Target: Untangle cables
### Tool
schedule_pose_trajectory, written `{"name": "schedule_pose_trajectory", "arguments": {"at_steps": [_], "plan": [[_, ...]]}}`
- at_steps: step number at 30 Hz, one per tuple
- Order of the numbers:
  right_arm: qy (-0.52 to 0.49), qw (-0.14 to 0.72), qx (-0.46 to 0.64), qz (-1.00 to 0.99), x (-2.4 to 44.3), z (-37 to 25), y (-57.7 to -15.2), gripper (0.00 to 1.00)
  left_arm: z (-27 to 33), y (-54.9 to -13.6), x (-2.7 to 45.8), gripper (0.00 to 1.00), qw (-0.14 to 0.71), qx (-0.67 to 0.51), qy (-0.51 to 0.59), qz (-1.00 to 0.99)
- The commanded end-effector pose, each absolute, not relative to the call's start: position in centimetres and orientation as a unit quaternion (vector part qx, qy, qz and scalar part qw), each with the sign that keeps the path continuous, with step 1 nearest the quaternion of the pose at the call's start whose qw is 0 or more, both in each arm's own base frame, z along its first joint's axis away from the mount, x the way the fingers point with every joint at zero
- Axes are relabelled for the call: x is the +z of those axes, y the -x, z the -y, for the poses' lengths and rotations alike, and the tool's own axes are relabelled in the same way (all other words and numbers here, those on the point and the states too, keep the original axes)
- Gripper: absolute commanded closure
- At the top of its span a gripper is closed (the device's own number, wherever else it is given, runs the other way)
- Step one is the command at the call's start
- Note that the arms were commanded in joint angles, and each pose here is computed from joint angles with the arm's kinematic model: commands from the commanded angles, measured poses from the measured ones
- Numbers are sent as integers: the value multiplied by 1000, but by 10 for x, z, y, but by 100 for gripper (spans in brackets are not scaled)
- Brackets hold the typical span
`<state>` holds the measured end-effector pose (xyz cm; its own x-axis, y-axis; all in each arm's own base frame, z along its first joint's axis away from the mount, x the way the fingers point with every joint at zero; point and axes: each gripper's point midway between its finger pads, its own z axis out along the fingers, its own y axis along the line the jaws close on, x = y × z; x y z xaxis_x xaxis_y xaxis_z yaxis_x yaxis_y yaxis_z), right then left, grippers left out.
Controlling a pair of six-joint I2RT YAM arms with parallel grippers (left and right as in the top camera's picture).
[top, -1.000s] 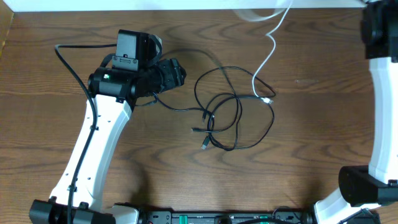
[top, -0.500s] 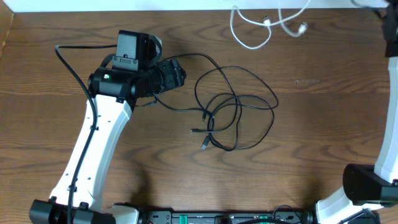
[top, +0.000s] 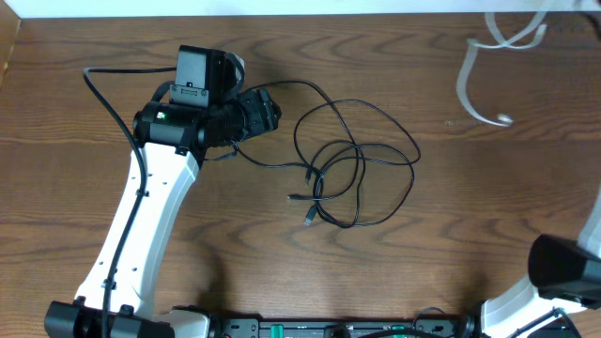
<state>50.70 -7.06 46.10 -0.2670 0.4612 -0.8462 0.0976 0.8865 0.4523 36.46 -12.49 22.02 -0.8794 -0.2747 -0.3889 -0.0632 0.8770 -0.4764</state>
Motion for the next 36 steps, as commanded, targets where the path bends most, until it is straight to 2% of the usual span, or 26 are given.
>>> {"name": "schedule_pose_trajectory", "arguments": {"at_steps": [1,6,15,19,23,25,26,27,28,29,32,36], "plan": [[-229,598,70,-765,453,143,-512,99,122,-367,218,30,229,-225,93,-943],[-262,618,25,-741,442,203,-525,99,122,-367,218,30,230,-225,92,-942],[-325,615,-34,-718,389,305,-540,99,122,-367,218,30,230,-225,93,-942],[-351,597,-67,-718,343,338,-553,99,122,-367,218,30,230,-226,92,-942],[-337,555,-74,-757,258,350,-583,96,122,-366,218,30,227,-225,92,-943],[-325,532,-79,-777,227,348,-590,88,122,-366,218,30,227,-225,92,-943],[-322,522,-82,-786,213,349,-592,79,122,-366,218,30,228,-225,92,-943],[-325,500,-81,-799,187,349,-593,49,122,-366,218,30,228,-225,92,-943],[-327,491,-79,-804,177,348,-592,30,122,-366,218,30,228,-225,92,-943],[-337,475,-73,-809,165,348,-589,1,122,-366,218,30,228,-225,92,-943],[-338,471,-53,-813,167,341,-589,1,122,-366,218,30,228,-225,92,-943],[-311,473,0,-824,202,312,-584,1,122,-366,218,30,228,-225,92,-943]]}}
